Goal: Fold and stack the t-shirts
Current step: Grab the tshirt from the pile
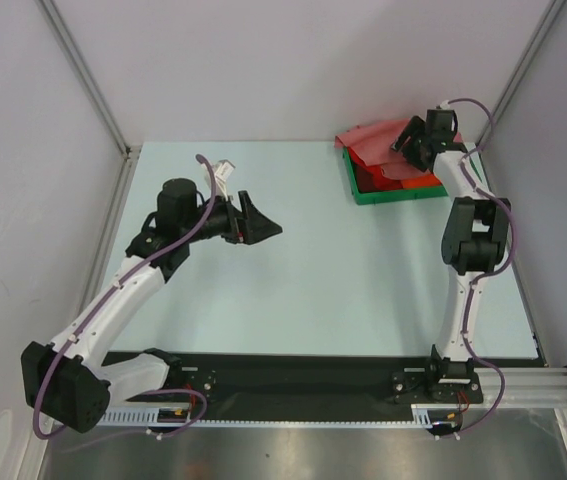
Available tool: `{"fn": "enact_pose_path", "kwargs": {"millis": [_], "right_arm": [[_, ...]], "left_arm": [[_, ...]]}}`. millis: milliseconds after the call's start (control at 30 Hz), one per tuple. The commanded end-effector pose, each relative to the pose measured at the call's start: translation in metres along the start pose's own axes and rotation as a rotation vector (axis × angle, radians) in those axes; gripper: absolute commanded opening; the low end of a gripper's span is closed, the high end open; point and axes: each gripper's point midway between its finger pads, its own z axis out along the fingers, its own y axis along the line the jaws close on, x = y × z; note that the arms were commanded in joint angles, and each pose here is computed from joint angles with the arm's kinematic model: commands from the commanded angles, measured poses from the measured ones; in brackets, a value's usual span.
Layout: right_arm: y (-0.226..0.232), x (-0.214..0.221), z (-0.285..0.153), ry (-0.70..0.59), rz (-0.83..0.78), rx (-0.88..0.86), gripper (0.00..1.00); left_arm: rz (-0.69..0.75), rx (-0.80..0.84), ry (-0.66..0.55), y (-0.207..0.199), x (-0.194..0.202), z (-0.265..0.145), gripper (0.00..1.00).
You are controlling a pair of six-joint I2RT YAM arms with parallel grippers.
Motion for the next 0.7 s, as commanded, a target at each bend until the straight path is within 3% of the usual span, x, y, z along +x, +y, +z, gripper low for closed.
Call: {"fn": "enact_pose_path", "kwargs": {"millis": [0,33,100,133,200,233,333,567,667], "right_arm": [[0.009,-0.022,-0.005,-0.074,-0.004,0.014,0.7],[0.008,-0.024,0.0,-0.079,-0.008,0.013,0.59],[0.007,-0.029,0.003,-0.081,-0.026,0.014,0.48],[0.004,-0.026,0.006,-0.072,-0.031,0.025,0.36],[0.008,-0.036,0.002,-0.09,-0.046,0.018,0.24],[0.011,-0.04,0.0,-0.102,-0.052,0.011,0.12],[0.028,-0.066,-0.016,-0.168,-0.078,-0.026,0.0],[0.093,-0.15,-0.079,-0.387,-0.166,-0.143,0.0],[0.135,-0.196,-0.147,-0.55,-0.212,-0.229,0.0]], "left_arm": [[0.054,-0.012,-0.011,-0.003,-0.01,0.001,0.88],[0.052,-0.011,-0.01,-0.003,-0.01,0.002,0.88],[0.05,-0.015,-0.006,-0.001,-0.01,0.004,0.88],[0.052,-0.015,-0.006,-0.001,-0.01,0.004,0.88],[0.046,-0.023,-0.003,0.002,-0.009,0.005,0.88],[0.046,-0.028,-0.001,0.003,-0.009,0.006,0.88],[0.042,-0.039,0.0,0.006,-0.007,0.006,0.88],[0.04,-0.049,-0.02,0.004,-0.009,0.001,0.86],[0.049,-0.058,-0.044,0.001,-0.013,-0.005,0.86]]}}
